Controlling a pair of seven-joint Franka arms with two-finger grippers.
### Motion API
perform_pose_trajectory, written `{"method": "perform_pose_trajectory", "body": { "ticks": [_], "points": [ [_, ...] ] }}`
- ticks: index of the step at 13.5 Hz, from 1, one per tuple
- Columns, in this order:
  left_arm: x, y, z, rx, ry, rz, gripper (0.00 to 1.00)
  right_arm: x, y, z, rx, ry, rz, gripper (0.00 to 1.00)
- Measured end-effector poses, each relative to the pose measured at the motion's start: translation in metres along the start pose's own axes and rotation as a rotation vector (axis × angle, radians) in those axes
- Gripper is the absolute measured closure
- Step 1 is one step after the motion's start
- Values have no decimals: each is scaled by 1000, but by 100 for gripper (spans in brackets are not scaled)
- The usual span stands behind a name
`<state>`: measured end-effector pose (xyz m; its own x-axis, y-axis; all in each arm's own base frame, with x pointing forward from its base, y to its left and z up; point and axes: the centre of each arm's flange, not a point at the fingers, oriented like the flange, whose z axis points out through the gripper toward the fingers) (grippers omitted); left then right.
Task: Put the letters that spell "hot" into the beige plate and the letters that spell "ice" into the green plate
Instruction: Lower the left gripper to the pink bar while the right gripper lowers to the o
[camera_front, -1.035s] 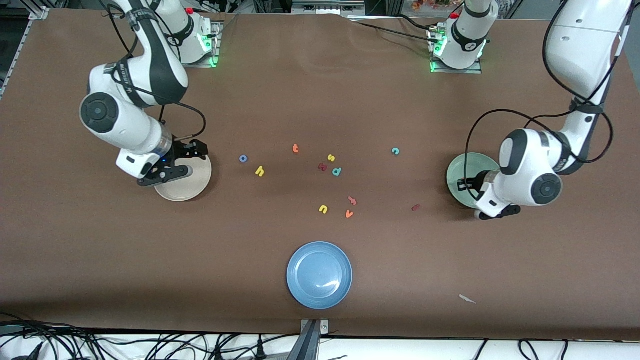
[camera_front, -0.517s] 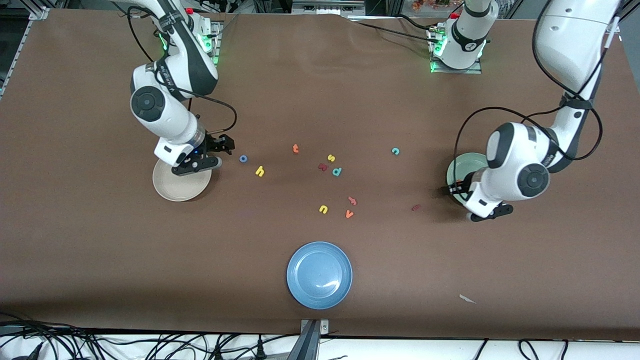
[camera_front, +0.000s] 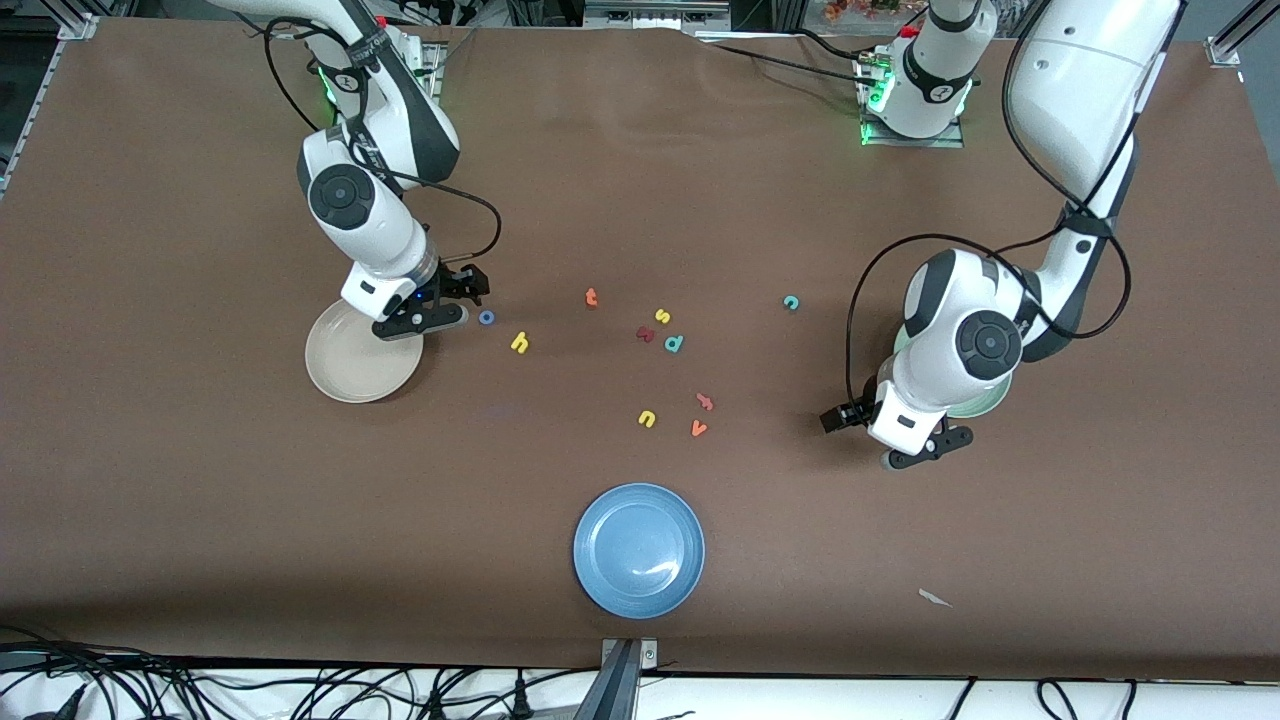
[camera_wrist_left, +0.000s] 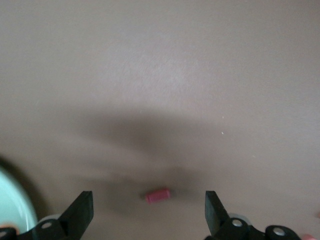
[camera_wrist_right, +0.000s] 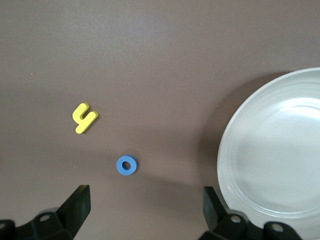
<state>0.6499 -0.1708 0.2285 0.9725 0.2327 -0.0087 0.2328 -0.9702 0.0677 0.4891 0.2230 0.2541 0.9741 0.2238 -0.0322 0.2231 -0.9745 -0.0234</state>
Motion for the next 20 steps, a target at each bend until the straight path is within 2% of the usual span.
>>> {"method": "perform_pose_trajectory", "body": {
  "ticks": [3,4,5,6,7,8,11,13,15,20],
  "points": [
    [12,2,16,13,12,264,4,-2,-14,19,-23,1,-2,0],
    [14,1,17,15,7,342,10,-3,-17,24,-32,6,-2,0],
    [14,-1,17,22,-11,408,11,-3,-19,29,-39,13,-3,0],
    [14,-4,17,32,-42,470,18,-3,-20,35,-41,14,-3,0],
    [13,-7,15,42,-79,528,18,-3,-21,39,-41,10,-5,0],
    [11,-8,14,49,-109,575,23,-4,-22,43,-38,10,-7,0],
    [4,-1,16,50,-141,636,25,-4,-26,53,-30,12,-16,0],
    [-5,10,22,52,-155,659,30,-5,-26,57,-33,8,-22,0],
    [-11,14,32,54,-174,674,43,-5,-26,57,-32,8,-20,3],
    [-13,9,51,55,-203,676,46,-6,-31,68,-36,26,5,4]
  ]
}}
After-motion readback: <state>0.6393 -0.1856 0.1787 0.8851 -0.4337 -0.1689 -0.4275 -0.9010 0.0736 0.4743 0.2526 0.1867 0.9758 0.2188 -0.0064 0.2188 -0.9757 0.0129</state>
